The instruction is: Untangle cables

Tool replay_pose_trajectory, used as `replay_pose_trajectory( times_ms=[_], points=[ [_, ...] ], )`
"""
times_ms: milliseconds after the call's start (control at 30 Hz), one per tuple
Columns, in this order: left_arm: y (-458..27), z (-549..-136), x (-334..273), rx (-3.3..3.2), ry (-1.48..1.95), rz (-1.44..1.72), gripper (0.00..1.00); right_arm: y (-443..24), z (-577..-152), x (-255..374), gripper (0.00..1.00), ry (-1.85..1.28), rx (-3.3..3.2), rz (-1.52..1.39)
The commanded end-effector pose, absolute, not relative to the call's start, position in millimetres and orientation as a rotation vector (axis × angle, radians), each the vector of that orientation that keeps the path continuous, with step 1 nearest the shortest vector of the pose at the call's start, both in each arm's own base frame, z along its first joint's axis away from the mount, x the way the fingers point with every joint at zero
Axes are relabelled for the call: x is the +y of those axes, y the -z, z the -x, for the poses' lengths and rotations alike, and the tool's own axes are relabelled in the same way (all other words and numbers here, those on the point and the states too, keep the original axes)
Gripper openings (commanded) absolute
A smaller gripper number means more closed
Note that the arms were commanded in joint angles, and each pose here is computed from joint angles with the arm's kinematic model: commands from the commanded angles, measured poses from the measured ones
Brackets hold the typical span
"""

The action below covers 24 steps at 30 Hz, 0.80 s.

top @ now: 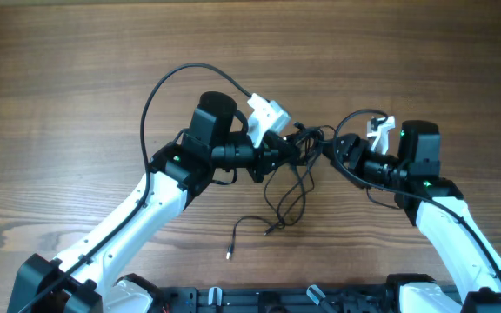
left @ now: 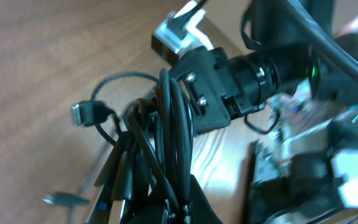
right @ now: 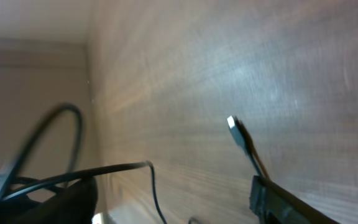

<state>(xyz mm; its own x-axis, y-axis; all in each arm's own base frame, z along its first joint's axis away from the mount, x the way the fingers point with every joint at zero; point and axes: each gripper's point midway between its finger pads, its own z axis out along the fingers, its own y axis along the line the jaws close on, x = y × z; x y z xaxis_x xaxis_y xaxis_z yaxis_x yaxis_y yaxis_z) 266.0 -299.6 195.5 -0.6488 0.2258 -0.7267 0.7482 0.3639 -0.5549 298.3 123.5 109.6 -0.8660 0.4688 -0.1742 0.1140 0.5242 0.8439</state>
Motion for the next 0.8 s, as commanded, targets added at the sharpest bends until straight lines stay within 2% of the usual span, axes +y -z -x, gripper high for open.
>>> replay_pose_trajectory(
  times_ms=[0, 367, 600, 667, 767],
  points=[
    [-206, -266, -298, 2.211, 1.428, -0.607, 0.04, -122, -313, 121, 0.86, -1.241, 2.311, -0.414],
    [-218, -247, -300, 2.24, 1.633, -0.589, 0.04, -146, -334, 118, 0.93, -1.204, 2.174, -0.33],
    [-228, -236, -302, 2.192, 1.724, -0.666, 0.04, -148, -336, 117, 0.94, -1.194, 2.159, -0.308],
    [-229, -236, -302, 2.191, 1.724, -0.667, 0.04, -146, -338, 111, 1.0, -1.143, 2.156, -0.282],
    [-228, -236, -302, 2.167, 1.705, -0.7, 0.04, -139, -344, 85, 1.0, -1.081, 2.155, -0.4]
  ],
)
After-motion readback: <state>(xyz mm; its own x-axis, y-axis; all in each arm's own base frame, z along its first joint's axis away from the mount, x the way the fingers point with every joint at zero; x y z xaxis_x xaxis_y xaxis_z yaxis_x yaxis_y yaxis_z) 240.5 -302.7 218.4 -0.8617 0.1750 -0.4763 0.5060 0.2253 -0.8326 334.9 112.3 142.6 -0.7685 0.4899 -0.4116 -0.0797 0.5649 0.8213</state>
